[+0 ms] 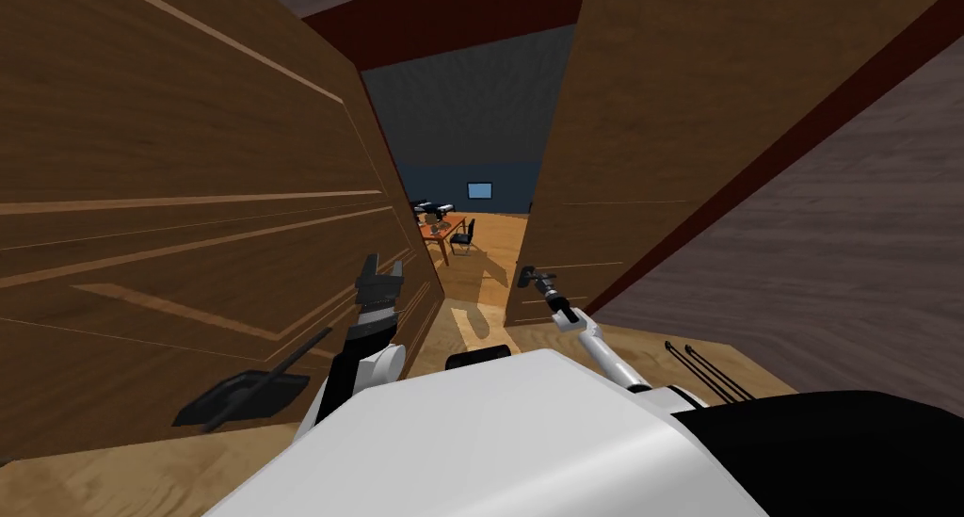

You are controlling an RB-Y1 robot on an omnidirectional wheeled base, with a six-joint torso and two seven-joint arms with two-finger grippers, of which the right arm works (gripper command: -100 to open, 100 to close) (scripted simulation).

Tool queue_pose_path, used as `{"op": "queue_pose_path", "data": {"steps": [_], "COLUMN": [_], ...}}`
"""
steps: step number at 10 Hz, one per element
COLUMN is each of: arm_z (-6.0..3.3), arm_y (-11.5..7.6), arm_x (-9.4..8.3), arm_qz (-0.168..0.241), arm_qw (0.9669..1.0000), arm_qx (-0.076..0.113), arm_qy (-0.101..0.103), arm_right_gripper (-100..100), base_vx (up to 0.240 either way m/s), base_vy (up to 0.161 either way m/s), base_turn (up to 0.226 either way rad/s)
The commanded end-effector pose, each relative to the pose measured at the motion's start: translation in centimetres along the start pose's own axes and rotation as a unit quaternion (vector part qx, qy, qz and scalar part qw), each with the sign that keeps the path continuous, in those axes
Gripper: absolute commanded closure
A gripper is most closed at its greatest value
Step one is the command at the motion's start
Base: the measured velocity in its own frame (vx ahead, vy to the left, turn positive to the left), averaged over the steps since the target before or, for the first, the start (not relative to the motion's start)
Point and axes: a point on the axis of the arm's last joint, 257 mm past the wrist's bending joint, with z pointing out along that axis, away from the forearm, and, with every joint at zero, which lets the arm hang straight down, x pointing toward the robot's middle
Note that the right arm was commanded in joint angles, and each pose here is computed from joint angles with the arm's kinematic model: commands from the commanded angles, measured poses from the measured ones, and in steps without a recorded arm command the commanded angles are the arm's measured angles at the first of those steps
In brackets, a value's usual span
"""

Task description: Pull the door open

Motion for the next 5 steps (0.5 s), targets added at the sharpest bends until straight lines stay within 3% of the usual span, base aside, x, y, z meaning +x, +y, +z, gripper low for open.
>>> {"op": "queue_pose_path", "data": {"steps": [1, 5], "arm_z": [0.00, -2.12], "arm_y": [0.0, 0.0], "arm_x": [0.0, 0.2], "arm_qz": [0.000, -0.001], "arm_qw": [1.0000, 0.9995], "arm_qx": [0.000, -0.001], "arm_qy": [0.000, 0.031], "arm_right_gripper": [100, 100], "base_vx": [-0.083, -0.199], "base_vy": [-0.031, -0.070], "base_turn": [0.041, 0.121]}}
